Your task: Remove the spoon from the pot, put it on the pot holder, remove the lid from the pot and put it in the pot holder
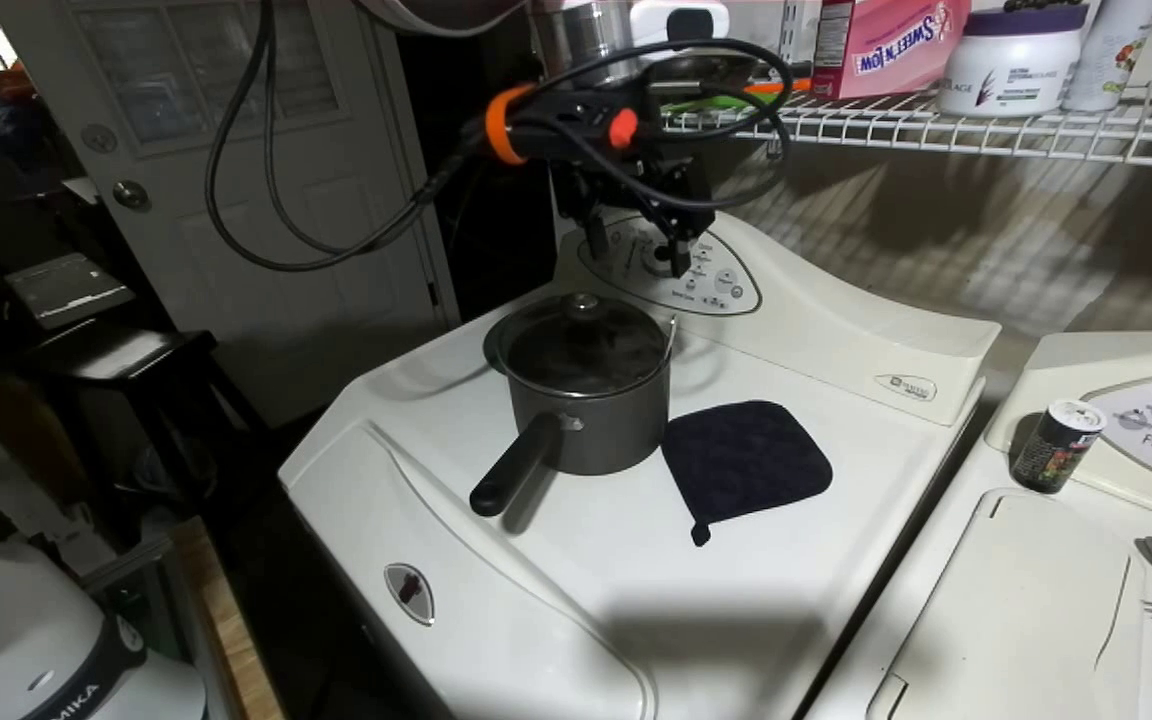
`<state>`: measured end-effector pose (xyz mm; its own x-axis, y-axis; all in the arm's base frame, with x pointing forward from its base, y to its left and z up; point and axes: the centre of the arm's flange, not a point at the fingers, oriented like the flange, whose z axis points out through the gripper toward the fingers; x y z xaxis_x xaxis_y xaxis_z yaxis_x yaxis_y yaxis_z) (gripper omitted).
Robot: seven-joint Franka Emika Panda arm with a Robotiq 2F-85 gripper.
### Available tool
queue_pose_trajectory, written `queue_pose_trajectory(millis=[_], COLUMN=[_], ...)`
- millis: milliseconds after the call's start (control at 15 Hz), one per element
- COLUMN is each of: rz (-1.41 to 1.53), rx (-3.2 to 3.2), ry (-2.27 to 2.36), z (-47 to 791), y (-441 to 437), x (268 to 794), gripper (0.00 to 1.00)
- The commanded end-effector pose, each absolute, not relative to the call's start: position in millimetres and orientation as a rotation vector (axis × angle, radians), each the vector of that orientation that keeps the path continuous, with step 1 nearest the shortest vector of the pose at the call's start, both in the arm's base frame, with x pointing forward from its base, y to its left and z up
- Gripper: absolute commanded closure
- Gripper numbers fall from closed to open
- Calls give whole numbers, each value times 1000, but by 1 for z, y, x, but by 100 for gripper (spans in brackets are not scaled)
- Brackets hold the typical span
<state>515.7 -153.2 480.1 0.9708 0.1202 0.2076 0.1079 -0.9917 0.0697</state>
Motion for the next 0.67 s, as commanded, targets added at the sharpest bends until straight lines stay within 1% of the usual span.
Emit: queue_pose_trajectory(millis=[0,600], rz=[318,174], rx=[3065,3218], ry=[230,430], z=[475,449], y=[-154,-171], x=[517,525], gripper=[0,0])
